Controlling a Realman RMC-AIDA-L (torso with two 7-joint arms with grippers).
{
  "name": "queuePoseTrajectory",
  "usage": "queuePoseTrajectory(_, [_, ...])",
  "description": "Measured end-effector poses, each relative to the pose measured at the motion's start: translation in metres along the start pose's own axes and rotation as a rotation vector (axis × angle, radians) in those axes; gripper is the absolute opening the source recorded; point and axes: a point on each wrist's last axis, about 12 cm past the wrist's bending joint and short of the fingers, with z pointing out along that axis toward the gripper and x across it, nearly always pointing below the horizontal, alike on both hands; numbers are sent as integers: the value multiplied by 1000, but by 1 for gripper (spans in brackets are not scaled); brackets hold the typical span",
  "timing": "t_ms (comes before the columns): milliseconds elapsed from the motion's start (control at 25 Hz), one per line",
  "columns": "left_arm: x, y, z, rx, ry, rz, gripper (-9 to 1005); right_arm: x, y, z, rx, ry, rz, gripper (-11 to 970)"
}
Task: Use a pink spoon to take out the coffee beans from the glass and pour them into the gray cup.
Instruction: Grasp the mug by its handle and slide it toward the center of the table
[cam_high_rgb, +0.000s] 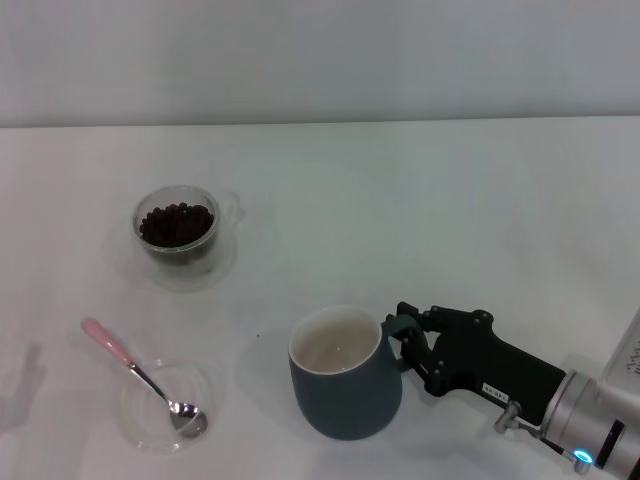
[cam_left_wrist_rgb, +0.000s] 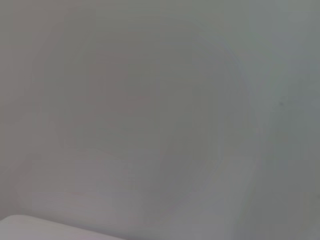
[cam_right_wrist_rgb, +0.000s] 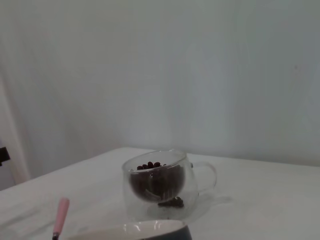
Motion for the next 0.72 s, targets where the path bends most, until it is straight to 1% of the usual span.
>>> queuePoseTrajectory(320, [-1, 1, 0, -2, -2, 3, 888, 3, -1, -3, 4, 14, -22, 170])
queuePoseTrajectory(720, [0, 0, 1, 0, -3, 2, 887, 4, 0, -5, -29, 33, -49, 164])
